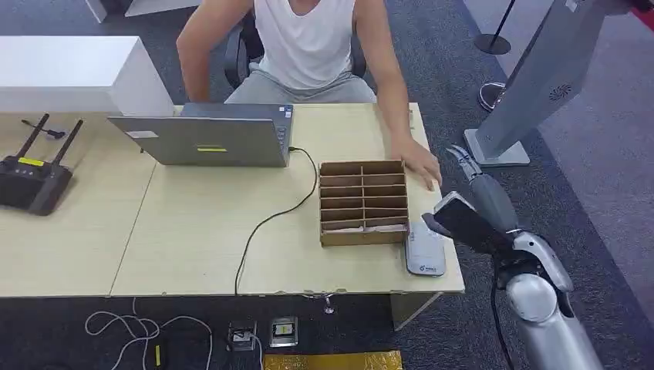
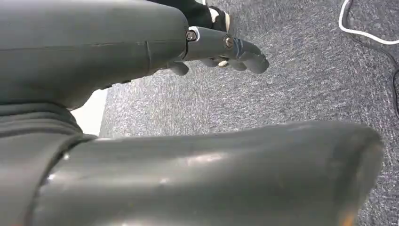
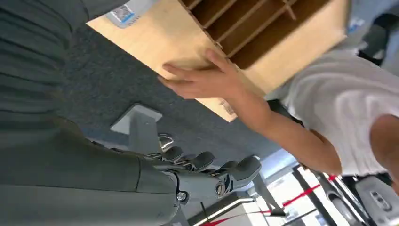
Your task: Pass the card to the sensor for recognition and then transmit it.
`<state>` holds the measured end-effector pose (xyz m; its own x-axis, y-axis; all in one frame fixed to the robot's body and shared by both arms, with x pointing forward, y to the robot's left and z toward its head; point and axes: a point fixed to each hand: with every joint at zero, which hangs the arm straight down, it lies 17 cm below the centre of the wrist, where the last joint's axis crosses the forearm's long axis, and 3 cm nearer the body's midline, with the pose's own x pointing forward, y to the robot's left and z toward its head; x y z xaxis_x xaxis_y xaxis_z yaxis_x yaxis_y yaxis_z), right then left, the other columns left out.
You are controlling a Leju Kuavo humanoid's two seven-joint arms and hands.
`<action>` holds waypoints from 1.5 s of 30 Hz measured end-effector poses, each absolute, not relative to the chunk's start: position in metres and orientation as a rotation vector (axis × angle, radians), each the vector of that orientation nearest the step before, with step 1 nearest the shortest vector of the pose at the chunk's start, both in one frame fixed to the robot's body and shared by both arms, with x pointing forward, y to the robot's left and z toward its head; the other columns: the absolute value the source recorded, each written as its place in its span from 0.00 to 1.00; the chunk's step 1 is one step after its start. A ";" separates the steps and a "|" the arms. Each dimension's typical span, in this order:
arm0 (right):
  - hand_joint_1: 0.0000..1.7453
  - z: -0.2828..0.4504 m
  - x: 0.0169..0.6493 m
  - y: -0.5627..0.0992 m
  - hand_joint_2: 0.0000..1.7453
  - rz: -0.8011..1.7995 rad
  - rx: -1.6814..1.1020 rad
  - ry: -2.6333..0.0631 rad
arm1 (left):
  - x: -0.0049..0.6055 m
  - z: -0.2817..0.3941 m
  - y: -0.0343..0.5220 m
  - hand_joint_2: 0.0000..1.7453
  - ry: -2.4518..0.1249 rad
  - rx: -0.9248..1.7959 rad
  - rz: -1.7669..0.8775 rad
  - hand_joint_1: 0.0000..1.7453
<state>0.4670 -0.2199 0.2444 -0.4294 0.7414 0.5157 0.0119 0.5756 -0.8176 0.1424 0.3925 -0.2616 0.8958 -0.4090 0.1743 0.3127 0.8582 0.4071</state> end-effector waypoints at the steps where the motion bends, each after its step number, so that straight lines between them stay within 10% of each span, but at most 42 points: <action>1: 0.00 0.238 0.464 -0.219 1.00 0.966 -0.618 -1.824 | 0.142 -0.262 0.392 0.00 -0.260 0.381 -0.384 0.00; 45: 0.00 0.131 0.463 -0.202 1.00 1.181 -0.914 -1.598 | 0.147 -0.262 0.385 0.00 -0.264 0.371 -0.400 0.00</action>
